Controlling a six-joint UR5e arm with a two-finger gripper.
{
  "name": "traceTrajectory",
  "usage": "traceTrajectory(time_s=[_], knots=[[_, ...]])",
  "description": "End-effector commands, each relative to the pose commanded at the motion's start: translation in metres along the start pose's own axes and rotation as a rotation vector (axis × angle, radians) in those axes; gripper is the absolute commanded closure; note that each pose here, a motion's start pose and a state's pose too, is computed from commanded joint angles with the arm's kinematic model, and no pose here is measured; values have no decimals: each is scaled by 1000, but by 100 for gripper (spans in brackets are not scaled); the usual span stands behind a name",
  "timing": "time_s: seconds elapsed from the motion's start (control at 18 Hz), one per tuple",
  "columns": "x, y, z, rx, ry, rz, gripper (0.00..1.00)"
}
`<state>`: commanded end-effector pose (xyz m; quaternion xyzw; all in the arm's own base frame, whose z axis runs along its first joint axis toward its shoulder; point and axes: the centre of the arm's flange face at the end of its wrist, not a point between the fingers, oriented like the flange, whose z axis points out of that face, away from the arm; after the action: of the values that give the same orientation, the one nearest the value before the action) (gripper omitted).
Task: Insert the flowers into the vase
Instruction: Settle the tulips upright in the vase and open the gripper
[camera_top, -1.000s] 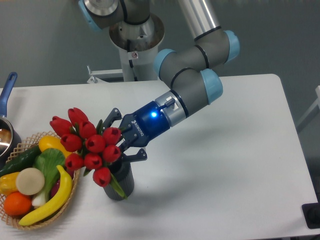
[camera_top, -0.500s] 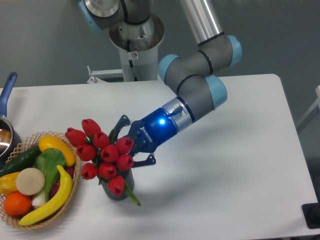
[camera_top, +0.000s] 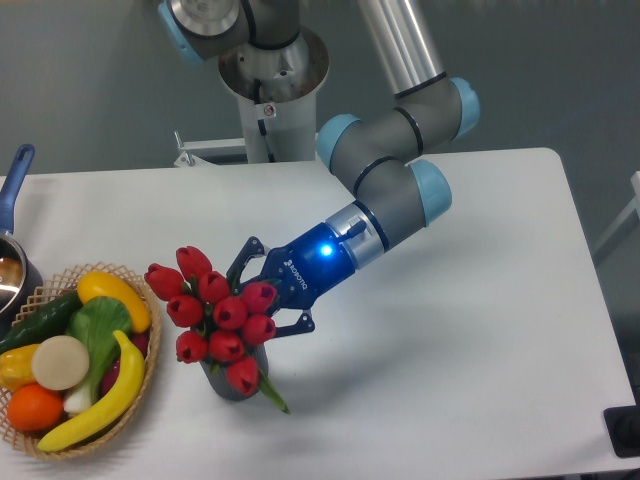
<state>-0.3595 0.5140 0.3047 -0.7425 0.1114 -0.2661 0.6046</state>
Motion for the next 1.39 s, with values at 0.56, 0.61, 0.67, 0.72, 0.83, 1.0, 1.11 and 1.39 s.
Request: traceTrajectory(time_s=[0.56,0.61,0.67,0.72,0.83,1.0,1.11,1.39], knots=[[0,9,2,-4,2,-12,56],[0,9,2,-4,2,-12,55],[-1,11,1,-4,2,-18,54],[-1,11,1,-4,2,-18,51],[-2,12,1,-4,2,-17,42],[-2,14,2,-6,2,-18,31],[-3,14,0,-6,-2,-19,20],[-4,21,-2,-99,-42,-16,0]])
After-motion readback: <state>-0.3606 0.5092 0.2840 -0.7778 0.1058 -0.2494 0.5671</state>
